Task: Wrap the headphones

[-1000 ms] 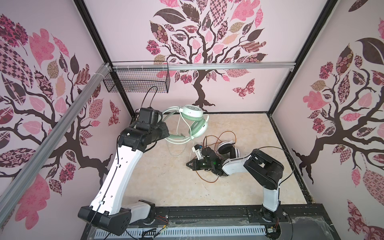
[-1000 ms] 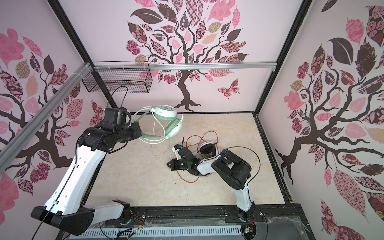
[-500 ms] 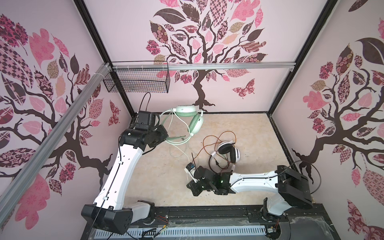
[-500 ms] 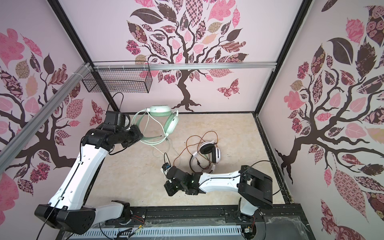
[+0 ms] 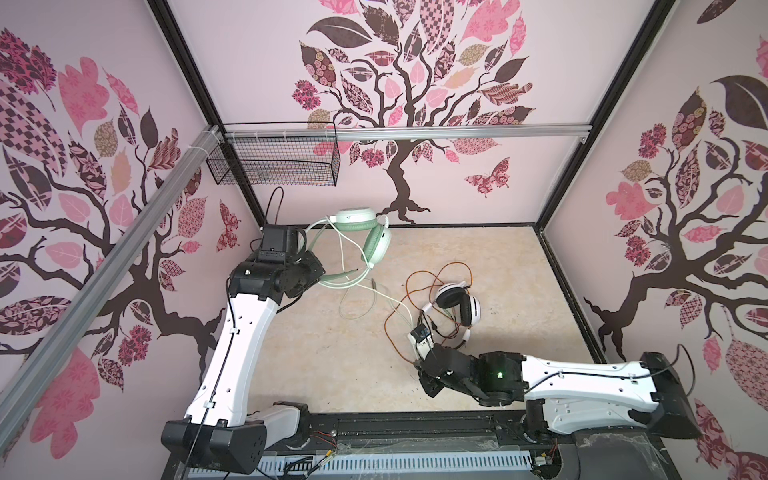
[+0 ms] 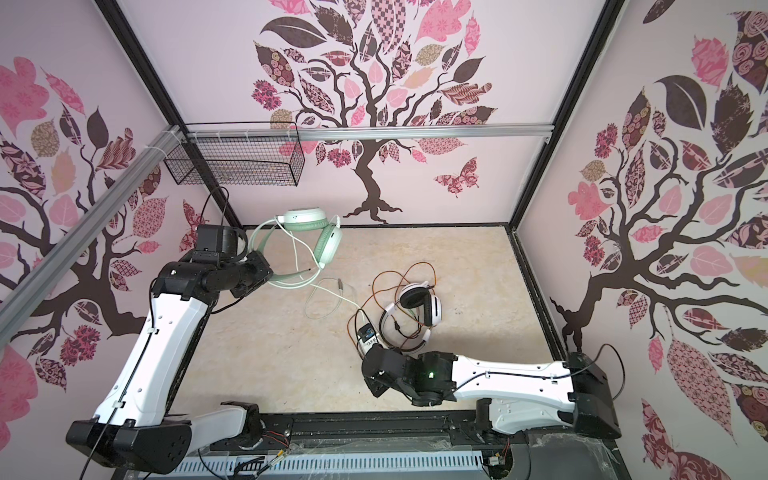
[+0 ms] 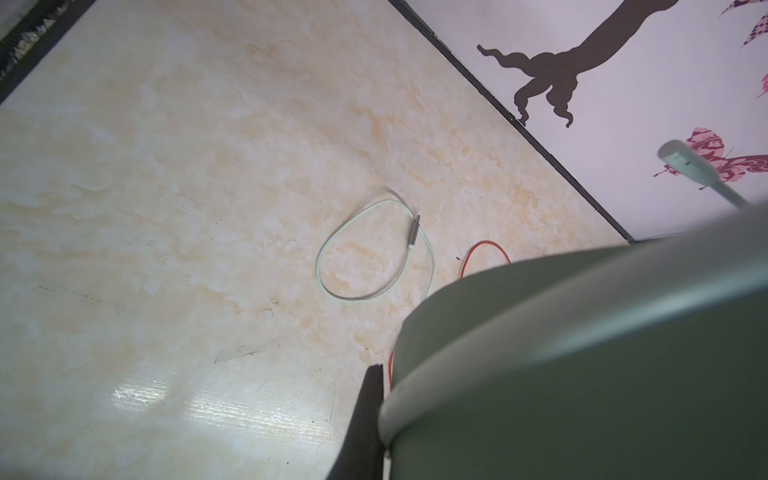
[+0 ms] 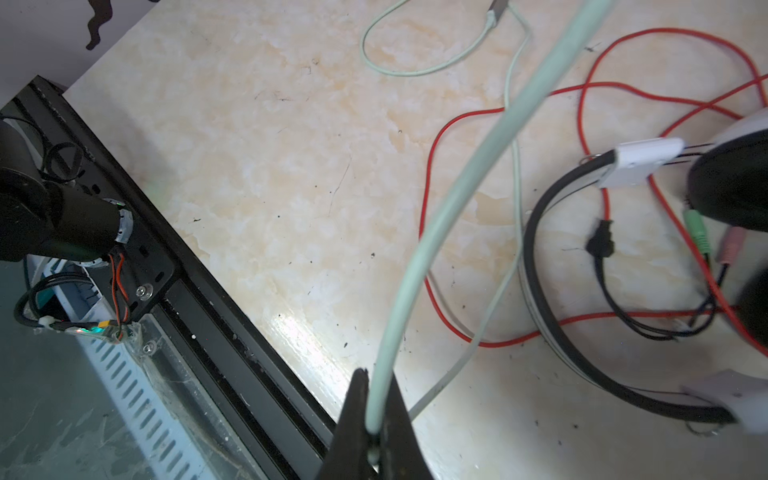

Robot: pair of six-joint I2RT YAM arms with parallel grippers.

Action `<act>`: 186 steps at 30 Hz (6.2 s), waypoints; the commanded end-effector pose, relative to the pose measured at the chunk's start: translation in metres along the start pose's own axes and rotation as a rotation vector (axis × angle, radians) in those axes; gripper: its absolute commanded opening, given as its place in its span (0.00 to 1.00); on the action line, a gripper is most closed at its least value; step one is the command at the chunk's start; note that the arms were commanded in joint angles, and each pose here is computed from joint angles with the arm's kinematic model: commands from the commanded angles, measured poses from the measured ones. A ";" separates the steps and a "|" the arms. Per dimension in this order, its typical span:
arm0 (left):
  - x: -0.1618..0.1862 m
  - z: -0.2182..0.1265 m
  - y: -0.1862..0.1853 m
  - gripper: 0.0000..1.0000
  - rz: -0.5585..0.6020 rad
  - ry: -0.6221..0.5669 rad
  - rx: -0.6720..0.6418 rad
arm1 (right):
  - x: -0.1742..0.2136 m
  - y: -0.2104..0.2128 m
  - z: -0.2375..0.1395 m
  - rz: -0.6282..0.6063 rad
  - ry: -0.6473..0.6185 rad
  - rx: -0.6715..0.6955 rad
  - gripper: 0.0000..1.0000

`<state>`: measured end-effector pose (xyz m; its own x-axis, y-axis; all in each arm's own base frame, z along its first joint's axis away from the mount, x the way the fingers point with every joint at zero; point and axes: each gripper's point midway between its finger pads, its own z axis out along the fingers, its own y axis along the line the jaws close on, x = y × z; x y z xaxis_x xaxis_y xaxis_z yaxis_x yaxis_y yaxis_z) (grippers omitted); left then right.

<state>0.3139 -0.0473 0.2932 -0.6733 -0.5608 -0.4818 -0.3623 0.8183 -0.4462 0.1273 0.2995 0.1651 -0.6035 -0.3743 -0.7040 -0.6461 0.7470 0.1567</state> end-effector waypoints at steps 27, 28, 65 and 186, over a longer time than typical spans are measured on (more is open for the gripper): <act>0.001 0.033 0.028 0.00 -0.005 -0.017 -0.128 | -0.081 -0.073 -0.111 -0.154 -0.235 0.570 0.00; 0.000 0.033 0.029 0.00 -0.004 -0.023 -0.135 | -0.084 -0.071 -0.112 -0.158 -0.234 0.568 0.00; 0.140 0.038 0.008 0.00 0.619 0.184 -0.045 | -0.225 0.034 -0.130 -0.713 -0.512 0.542 0.00; -0.084 0.034 -0.091 0.00 0.196 -0.094 0.172 | -0.169 -0.122 0.168 0.836 -0.321 -0.287 0.77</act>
<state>0.4222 -0.0612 0.3225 -0.6952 -0.4008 -0.5967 -0.1970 0.9045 -0.3781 0.3659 0.3382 0.1408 -0.7573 0.3222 -0.5680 -0.2588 0.6504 0.7141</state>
